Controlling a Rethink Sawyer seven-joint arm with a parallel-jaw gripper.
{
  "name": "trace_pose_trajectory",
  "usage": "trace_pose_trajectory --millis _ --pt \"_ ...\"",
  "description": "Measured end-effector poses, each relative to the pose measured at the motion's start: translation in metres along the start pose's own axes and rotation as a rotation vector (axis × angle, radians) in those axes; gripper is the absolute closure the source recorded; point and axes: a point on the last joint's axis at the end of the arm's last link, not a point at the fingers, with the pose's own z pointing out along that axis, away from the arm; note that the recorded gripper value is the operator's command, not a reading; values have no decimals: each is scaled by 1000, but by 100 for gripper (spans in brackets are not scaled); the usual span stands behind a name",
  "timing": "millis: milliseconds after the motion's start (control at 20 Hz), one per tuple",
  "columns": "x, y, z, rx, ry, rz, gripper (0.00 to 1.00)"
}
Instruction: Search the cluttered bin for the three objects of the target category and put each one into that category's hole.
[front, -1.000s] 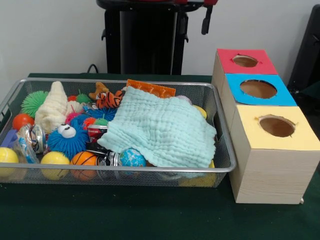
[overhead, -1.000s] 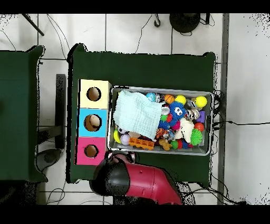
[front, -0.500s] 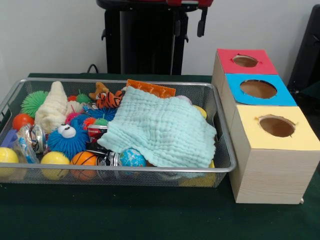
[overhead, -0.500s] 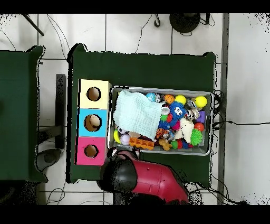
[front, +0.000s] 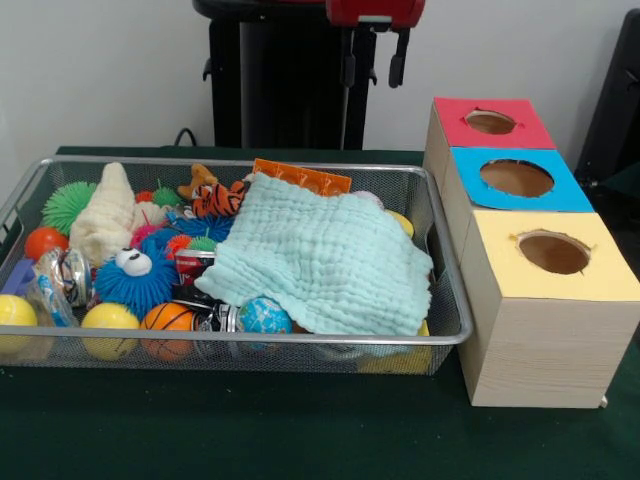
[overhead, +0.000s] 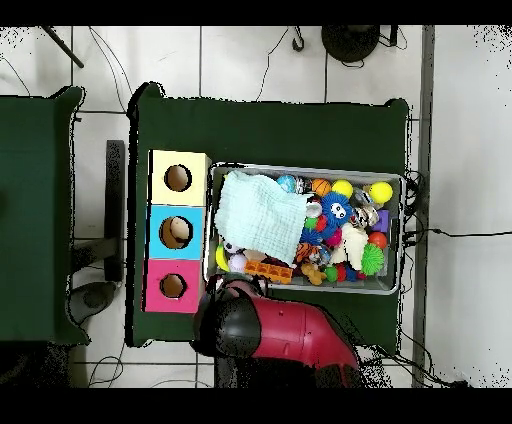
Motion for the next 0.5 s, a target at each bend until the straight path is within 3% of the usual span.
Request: trace_pose_trajectory --millis 500 --pt "2 2 24 14 -12 -56 0"
